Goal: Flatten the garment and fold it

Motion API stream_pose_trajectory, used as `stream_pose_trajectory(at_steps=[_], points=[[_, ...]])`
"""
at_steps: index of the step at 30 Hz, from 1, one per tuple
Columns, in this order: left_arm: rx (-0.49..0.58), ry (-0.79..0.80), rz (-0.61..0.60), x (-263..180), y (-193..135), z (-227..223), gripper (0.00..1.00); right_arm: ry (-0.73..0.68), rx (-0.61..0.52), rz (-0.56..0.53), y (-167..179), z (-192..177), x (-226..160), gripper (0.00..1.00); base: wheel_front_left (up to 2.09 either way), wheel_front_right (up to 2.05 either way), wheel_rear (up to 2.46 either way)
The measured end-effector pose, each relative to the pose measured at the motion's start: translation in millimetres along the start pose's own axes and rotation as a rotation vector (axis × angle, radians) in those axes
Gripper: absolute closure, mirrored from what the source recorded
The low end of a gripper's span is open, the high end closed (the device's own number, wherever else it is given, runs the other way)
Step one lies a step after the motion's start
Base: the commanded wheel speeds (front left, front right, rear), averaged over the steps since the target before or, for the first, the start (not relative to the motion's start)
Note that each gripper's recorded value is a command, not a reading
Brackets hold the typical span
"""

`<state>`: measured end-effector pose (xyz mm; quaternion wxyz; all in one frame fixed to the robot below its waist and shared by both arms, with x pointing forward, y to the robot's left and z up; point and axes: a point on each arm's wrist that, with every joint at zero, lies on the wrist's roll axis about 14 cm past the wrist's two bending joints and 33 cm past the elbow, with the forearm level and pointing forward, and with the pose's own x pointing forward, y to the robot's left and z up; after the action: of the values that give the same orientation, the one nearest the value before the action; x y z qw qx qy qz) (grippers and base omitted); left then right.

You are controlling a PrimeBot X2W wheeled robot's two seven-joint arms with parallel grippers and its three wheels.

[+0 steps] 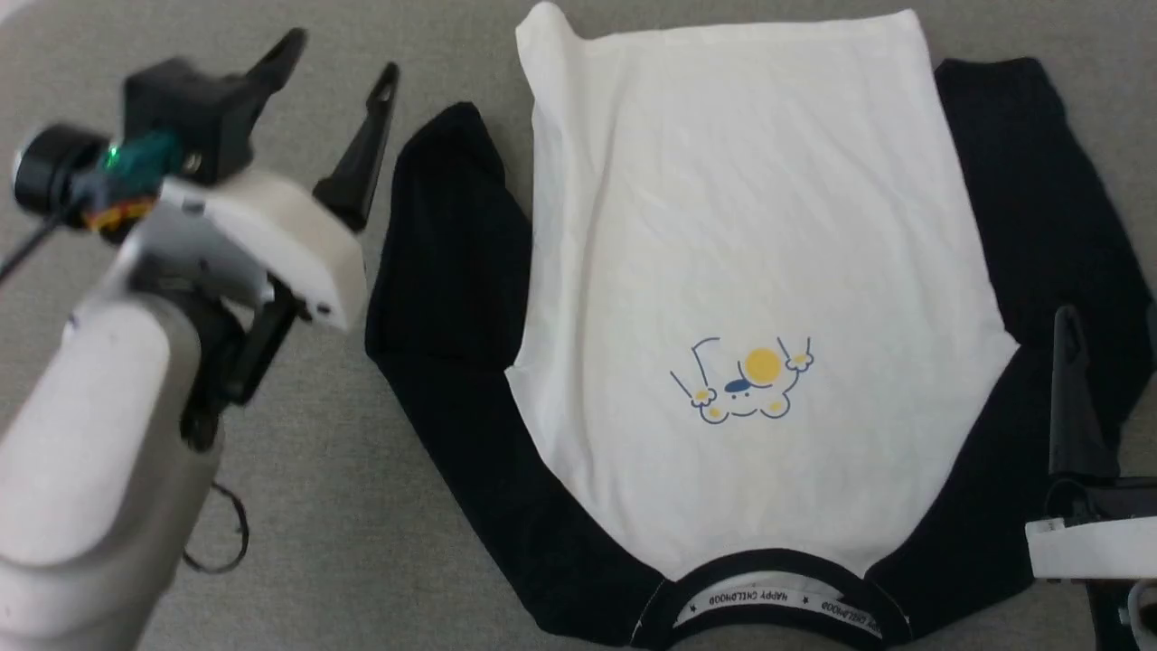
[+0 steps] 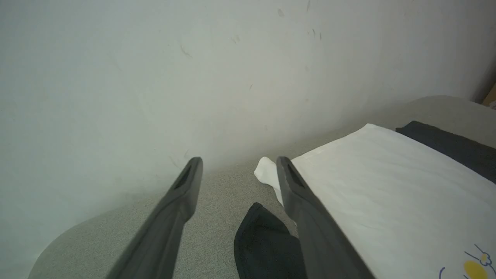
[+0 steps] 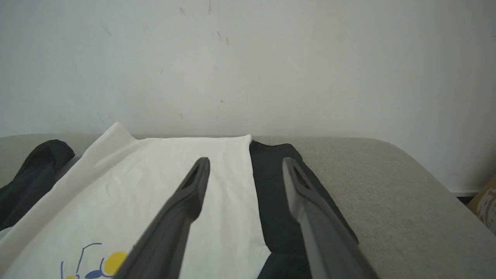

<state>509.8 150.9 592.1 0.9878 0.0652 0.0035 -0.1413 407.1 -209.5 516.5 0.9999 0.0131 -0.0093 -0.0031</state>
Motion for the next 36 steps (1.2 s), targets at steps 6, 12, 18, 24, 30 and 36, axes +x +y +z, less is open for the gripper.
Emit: stream_pose_trajectory(at_steps=[6, 12, 18, 24, 30, 36], points=[[0.058, 0.268, -0.108, 44, -1, -51, 0.0, 0.048, 0.006, 0.016, 4, -24, 23, 0.0, 0.0, 0.0, 0.0], [0.087, 0.53, -0.156, 57, 2, -119, 0.0, 0.106, 0.02, 0.013, 2, -50, 33, 0.0, 0.0, 0.0, 0.0], [0.088, 0.619, -0.161, 71, 6, -154, 0.0, 0.169, 0.023, -0.005, -5, -74, 33, 0.0, 0.0, 0.0, 0.0], [0.056, 0.683, -0.202, 75, -7, -183, 0.0, 0.201, 0.005, -0.032, -17, -88, 33, 0.0, 0.0, 0.0, 0.0], [0.033, 0.71, -0.203, 77, -10, -201, 0.88, 0.211, 0.004, -0.031, -18, -94, 36, 0.0, 0.0, 0.0, 0.0], [-0.008, 0.678, -0.192, 82, -12, -200, 1.0, 0.214, -0.003, -0.031, -20, -95, 38, 0.0, 0.0, 0.0, 0.0]])
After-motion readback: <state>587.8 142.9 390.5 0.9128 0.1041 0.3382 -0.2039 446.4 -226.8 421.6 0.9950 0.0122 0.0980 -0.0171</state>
